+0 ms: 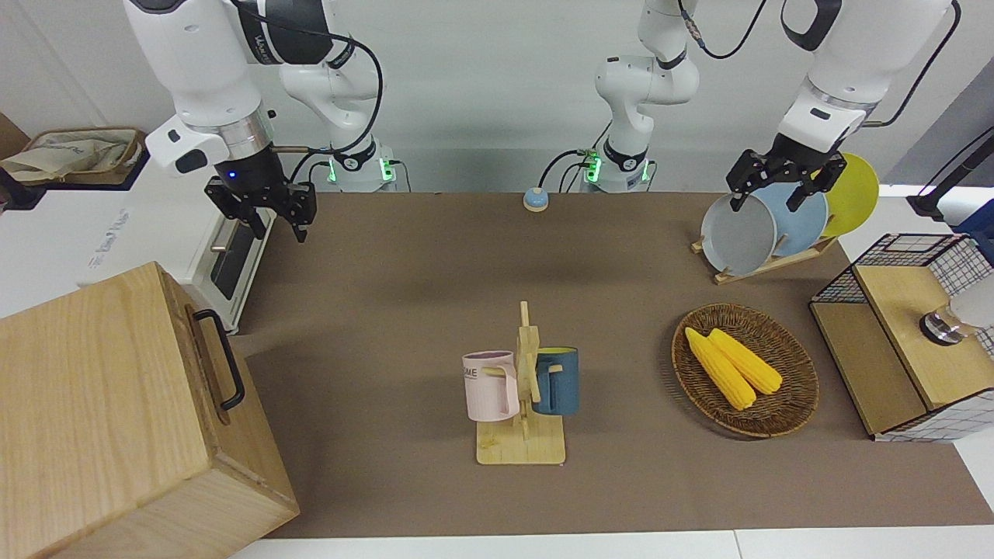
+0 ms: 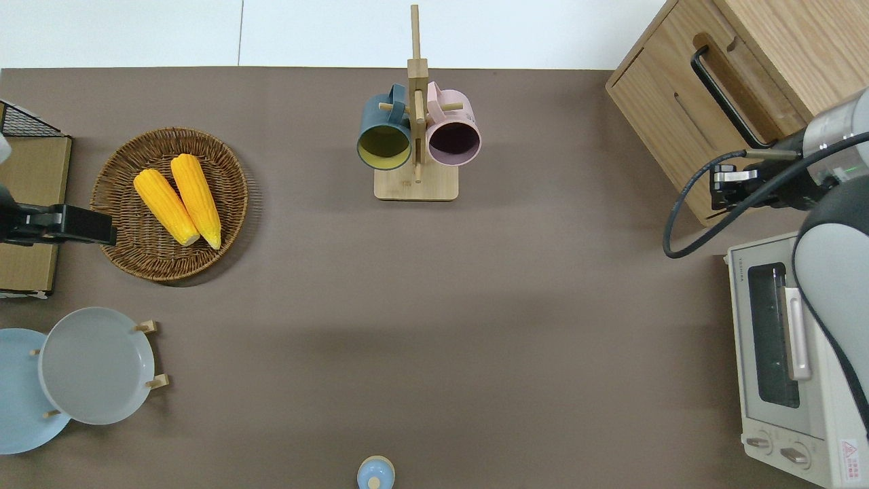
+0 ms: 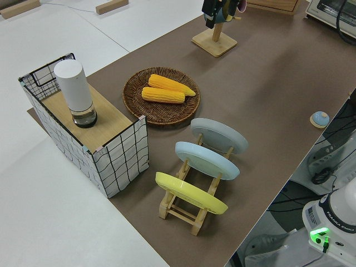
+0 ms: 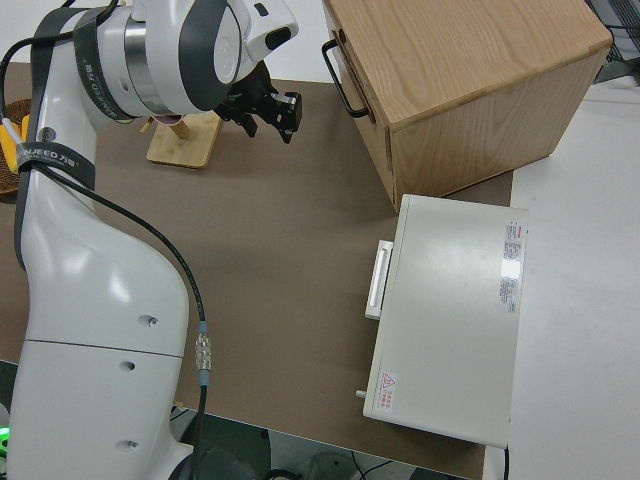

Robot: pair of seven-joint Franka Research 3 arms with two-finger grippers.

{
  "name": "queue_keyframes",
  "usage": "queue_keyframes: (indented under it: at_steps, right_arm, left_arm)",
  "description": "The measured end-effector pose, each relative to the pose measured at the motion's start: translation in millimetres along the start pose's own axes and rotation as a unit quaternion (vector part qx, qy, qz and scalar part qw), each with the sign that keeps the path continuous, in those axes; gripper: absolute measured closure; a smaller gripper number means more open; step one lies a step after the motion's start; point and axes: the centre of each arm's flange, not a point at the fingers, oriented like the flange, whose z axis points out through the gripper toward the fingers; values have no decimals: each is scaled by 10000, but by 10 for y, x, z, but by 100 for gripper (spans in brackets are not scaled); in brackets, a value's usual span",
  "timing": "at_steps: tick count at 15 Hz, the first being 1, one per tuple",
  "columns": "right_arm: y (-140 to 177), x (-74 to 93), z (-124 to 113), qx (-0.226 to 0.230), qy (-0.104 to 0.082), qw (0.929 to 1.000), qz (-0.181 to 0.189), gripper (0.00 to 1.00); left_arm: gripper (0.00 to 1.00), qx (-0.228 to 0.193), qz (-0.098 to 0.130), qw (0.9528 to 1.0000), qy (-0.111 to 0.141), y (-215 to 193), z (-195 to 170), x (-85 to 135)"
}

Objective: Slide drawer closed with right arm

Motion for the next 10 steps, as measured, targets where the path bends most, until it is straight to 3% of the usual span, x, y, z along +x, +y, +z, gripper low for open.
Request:
queue_keyframes:
  at_steps: [3,10]
  right_arm:
    - [-2,0,0,3,-1,10000,-61,4]
    - [-46,-11,-9,17,5,9997,-234,1]
  left_arm:
    - [0,0,0,10000,0,0,0,0]
    - [0,0,0,10000,0,0,0,0]
